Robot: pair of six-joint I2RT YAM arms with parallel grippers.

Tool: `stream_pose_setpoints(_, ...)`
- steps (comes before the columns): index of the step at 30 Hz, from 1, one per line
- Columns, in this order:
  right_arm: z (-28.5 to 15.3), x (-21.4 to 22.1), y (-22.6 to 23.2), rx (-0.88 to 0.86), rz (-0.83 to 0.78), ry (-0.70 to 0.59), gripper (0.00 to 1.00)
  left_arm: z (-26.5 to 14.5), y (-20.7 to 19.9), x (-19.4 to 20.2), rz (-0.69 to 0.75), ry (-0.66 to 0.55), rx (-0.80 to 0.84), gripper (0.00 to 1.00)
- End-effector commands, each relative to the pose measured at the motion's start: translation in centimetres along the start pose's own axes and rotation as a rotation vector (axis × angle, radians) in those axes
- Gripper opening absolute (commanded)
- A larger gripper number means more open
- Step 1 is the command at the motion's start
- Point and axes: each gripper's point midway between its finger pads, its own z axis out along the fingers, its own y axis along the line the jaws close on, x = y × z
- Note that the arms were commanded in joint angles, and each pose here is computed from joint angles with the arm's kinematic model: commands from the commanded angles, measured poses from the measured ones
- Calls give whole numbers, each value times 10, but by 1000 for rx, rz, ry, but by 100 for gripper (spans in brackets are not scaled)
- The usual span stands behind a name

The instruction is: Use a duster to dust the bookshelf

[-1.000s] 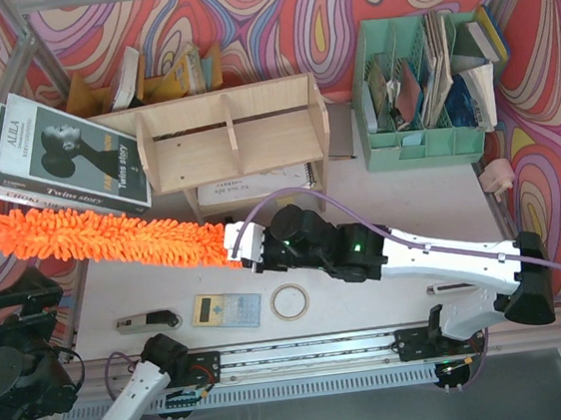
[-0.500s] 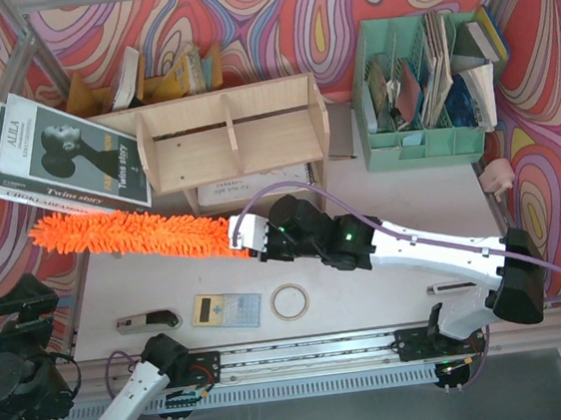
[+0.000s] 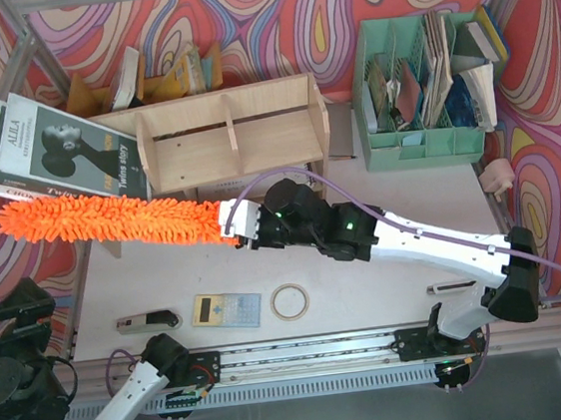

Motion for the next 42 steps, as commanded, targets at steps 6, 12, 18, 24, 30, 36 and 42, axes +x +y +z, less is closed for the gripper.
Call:
stream_pose_setpoints(6, 7, -4, -29, 60, 33, -32, 0, 4, 11, 3, -2, -3, -3, 98)
stream_pose_setpoints(12, 22, 31, -13, 20, 60, 24, 0, 6, 3, 11, 28, 20, 9, 98)
stream_pose_setpoints(18, 17, 17, -22, 34, 52, -3, 0, 8, -7, 20, 49, 40, 21, 98)
stream_pose_setpoints(24, 0, -26, -44, 58, 12, -91, 0, 9, -9, 22, 46, 40, 24, 98)
stream_pose_setpoints(30, -11, -43, -53, 75, -3, -128, 0, 10, -4, 18, 33, 35, 24, 98)
stream_pose_setpoints(36, -12, -53, -68, 113, -7, -144, 0, 11, -6, 20, 33, 37, 31, 98)
stream_pose_setpoints(42, 0, -40, -86, 94, 43, -143, 0, 12, -7, 25, 31, 45, 37, 98)
